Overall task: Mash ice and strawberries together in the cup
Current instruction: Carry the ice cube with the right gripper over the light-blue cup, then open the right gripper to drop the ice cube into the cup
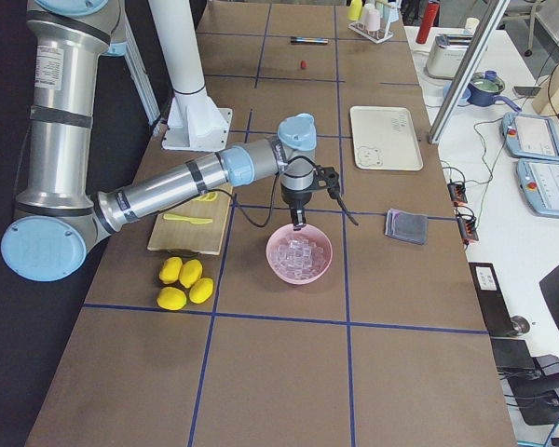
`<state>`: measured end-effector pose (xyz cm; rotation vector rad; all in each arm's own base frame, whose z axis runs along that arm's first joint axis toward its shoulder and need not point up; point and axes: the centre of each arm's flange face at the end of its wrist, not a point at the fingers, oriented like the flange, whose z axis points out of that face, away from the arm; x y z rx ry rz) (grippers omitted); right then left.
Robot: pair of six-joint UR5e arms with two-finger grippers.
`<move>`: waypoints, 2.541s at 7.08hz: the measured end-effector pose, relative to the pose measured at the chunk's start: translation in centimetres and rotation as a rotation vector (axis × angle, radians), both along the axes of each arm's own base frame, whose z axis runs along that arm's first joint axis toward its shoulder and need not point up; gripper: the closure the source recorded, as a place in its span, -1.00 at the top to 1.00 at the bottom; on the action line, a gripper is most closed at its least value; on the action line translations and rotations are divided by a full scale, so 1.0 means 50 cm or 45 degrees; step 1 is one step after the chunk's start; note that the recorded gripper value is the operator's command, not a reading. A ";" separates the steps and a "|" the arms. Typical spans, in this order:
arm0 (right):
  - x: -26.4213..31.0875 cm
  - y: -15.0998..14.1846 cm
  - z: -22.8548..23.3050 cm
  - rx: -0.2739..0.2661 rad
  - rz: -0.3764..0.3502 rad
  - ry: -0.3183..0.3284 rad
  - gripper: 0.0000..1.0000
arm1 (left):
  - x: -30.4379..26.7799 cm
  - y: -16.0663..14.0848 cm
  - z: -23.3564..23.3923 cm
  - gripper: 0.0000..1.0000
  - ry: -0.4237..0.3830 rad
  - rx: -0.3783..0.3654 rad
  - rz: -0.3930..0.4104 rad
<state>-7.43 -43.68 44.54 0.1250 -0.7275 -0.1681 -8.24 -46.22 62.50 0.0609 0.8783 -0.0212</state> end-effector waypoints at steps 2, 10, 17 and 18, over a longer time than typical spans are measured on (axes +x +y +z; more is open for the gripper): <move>-0.099 -0.078 -0.139 0.005 -0.015 -0.035 -1.00 | 0.000 0.000 0.000 1.00 0.000 0.001 0.001; -0.907 -0.030 -0.631 -0.058 0.021 -0.045 -1.00 | 0.002 0.001 0.014 1.00 0.001 -0.021 0.000; -1.009 -0.029 -0.625 -0.038 0.012 -0.036 0.10 | 0.002 0.000 0.009 1.00 -0.001 -0.015 0.000; -1.009 -0.029 -0.624 -0.037 0.013 -0.034 0.50 | 0.002 -0.001 0.006 1.00 -0.001 -0.012 0.000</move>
